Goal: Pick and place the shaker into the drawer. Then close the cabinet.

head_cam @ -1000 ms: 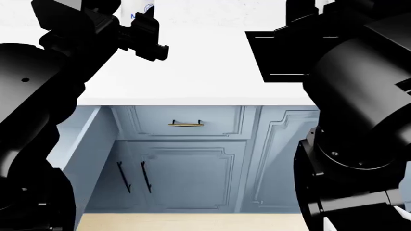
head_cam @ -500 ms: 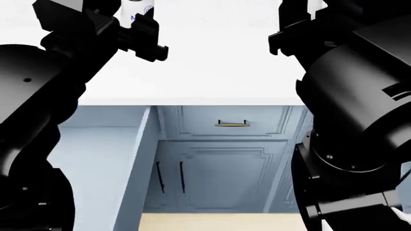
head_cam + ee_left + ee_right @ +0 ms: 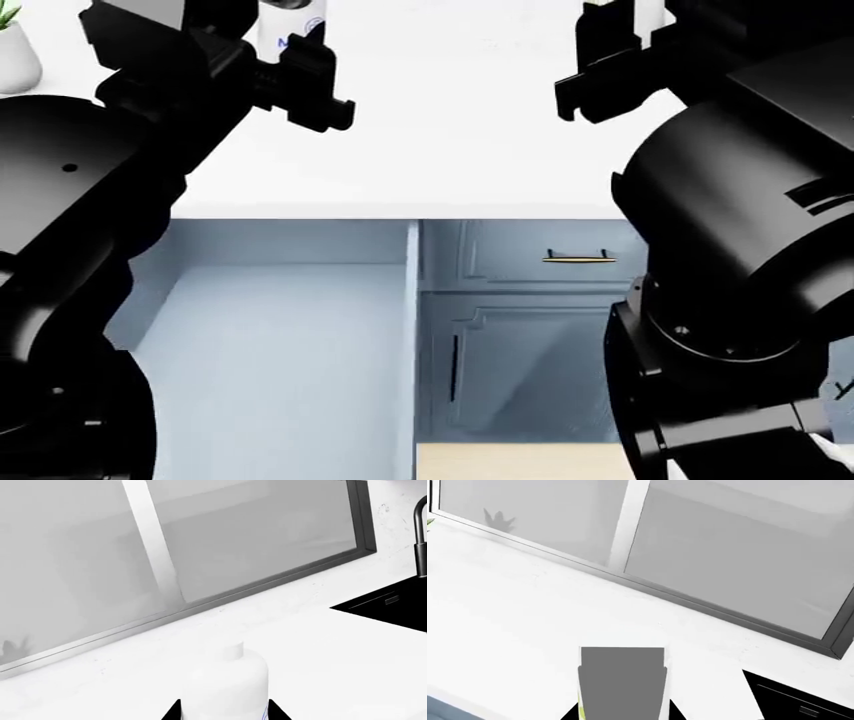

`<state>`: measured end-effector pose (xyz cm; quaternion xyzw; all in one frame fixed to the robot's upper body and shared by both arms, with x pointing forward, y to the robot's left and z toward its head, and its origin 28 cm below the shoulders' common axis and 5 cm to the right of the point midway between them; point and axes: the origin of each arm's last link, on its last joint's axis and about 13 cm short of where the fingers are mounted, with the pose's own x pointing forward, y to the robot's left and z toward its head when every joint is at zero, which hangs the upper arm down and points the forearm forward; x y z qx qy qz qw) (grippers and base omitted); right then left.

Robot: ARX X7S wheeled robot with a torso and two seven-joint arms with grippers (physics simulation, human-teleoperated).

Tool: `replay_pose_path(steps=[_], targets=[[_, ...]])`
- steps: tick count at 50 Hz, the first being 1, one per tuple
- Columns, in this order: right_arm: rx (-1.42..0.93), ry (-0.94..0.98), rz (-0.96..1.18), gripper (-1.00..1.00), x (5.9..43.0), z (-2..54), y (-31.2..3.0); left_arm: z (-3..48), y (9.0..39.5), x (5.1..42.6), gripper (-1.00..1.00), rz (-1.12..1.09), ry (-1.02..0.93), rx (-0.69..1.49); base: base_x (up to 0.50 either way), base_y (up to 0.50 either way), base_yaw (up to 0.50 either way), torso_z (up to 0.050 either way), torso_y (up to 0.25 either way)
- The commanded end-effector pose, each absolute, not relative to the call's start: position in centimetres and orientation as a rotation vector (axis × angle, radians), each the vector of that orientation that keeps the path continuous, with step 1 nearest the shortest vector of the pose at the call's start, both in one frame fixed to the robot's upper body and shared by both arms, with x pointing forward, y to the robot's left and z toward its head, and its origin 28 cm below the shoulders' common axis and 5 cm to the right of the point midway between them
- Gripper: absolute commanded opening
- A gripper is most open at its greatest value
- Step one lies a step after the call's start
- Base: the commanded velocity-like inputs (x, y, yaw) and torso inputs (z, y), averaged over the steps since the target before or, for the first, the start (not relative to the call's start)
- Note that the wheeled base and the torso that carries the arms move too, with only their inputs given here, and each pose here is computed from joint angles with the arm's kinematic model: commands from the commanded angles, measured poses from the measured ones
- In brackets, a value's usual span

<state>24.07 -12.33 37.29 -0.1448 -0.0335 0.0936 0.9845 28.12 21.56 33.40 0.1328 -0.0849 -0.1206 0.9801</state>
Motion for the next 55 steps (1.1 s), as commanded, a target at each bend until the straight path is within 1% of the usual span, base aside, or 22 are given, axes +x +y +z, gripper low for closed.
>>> replay_pose_path(steps=[1,29,45,50,55], targets=[[-0.292,-0.071,0.184,-1.00,24.0,37.3,-12.3,33.3,21.5,28.2,-1.00,-0.241,-0.170,0.263,0.00,0.50,0.00,0.000,0.000],[-0.286,-0.078,0.187,-1.00,23.9,37.2,-12.4,33.2,21.3,28.3,-1.00,-0.248,-0.166,0.259,0.00,0.50,0.00,0.000,0.001],[-0.272,-0.065,0.206,-1.00,24.1,36.9,-12.6,33.1,21.3,28.4,-1.00,-0.252,-0.165,0.254,0.00,0.00,0.00,0.001,0.001],[-0.268,0.026,0.282,-1.00,25.2,34.9,-12.4,33.3,21.3,28.2,-1.00,-0.251,-0.166,0.255,0.00,0.00,0.00,0.000,0.002],[-0.252,0.265,0.417,-1.00,27.6,30.7,-11.8,33.7,21.2,28.0,-1.00,-0.249,-0.176,0.254,0.00,0.00,0.00,0.000,0.000]])
